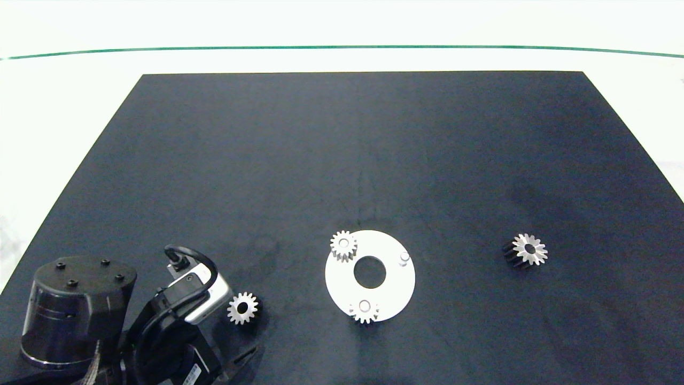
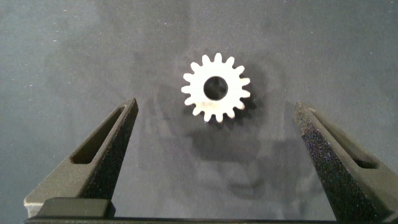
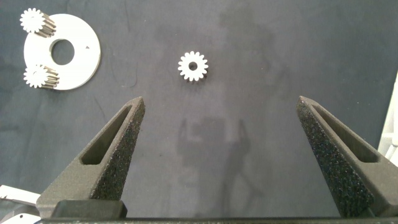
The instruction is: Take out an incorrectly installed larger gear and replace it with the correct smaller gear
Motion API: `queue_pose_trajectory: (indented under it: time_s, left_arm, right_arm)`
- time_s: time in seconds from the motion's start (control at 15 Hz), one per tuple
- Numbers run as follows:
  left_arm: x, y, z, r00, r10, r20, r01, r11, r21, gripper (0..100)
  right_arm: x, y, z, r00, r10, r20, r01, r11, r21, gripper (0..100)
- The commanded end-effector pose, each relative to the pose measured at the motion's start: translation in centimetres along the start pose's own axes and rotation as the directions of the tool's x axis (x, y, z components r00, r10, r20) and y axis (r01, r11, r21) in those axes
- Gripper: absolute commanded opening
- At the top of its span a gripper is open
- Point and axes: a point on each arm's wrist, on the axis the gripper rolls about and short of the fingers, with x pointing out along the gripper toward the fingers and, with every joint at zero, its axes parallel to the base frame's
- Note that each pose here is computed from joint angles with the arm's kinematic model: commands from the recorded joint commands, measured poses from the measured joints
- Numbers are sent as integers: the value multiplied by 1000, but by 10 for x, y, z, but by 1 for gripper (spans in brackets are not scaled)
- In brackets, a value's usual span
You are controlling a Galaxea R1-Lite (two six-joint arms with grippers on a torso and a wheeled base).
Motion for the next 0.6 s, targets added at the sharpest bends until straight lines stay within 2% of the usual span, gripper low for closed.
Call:
queue_pose_trajectory:
  time_s: [0.07, 0.6]
  left_arm:
    - [7, 0, 1, 1000, -7, -19, 7, 1000, -6, 100]
    - [24, 2, 10, 1000, -9, -27, 8, 1000, -29, 100]
  right_arm:
    - [3, 0, -2, 1000, 4, -17, -4, 1000, -2, 100]
    - [3, 1, -4, 1000, 14, -21, -14, 1000, -2, 100]
